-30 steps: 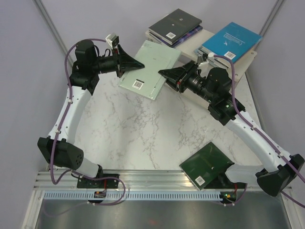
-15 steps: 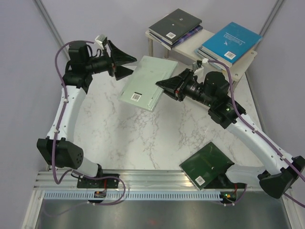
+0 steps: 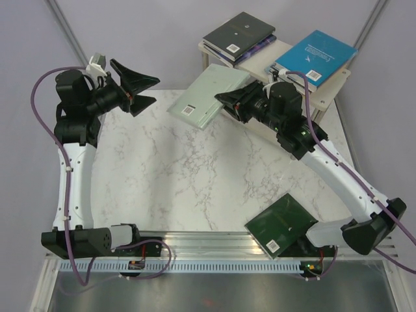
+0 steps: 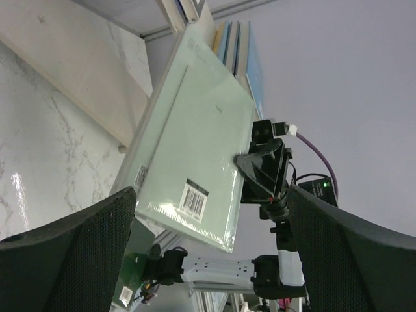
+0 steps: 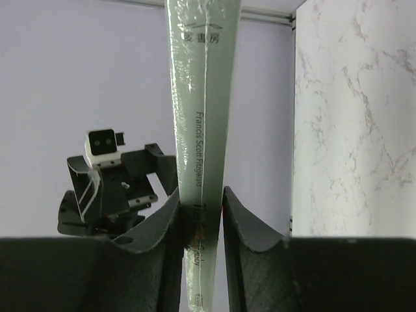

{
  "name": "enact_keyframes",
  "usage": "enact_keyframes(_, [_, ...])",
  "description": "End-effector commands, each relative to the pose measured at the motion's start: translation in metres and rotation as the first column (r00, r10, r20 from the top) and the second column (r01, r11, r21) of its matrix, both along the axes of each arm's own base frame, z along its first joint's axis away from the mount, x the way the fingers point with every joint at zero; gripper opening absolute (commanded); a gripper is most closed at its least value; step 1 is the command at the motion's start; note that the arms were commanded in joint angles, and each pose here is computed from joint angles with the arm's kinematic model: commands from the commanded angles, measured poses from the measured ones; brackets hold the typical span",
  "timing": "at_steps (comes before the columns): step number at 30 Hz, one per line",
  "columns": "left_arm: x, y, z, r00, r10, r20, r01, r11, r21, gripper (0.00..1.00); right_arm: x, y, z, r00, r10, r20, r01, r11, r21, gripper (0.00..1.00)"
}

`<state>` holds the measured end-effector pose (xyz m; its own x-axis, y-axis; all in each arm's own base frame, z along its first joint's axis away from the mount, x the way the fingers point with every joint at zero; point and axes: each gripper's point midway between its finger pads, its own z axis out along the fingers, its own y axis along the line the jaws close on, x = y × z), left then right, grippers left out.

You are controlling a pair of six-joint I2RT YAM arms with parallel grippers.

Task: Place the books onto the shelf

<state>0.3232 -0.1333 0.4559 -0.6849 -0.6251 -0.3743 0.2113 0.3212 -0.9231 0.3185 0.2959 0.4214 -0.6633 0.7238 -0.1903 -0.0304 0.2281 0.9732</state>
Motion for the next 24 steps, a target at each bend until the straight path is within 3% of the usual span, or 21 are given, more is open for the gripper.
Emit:
enact_keyframes(1, [-0.007, -0.001, -0.008, 0.998, 0.019, -0.064, -0.021, 0.999, -0.031, 0.99, 0.007, -0.005, 0.095, 0.973, -0.065, 0.220, 0.024, 0.983, 0.183, 0.00])
enact_keyframes(11, [-0.015, -0.011, 0.001, 0.996, -0.012, -0.083, 0.005, 0.997, -0.083, 0.99, 0.043, 0.021, 0.099, 0.973, -0.078, 0.219, 0.030, 0.976, 0.214, 0.00])
enact_keyframes(24, [-0.002, -0.013, -0.010, 0.992, 0.038, -0.120, -0.054, 0.990, -0.130, 0.97, 0.040, 0.040, 0.124, 0.967, -0.057, 0.247, -0.048, 0.915, 0.402, 0.00])
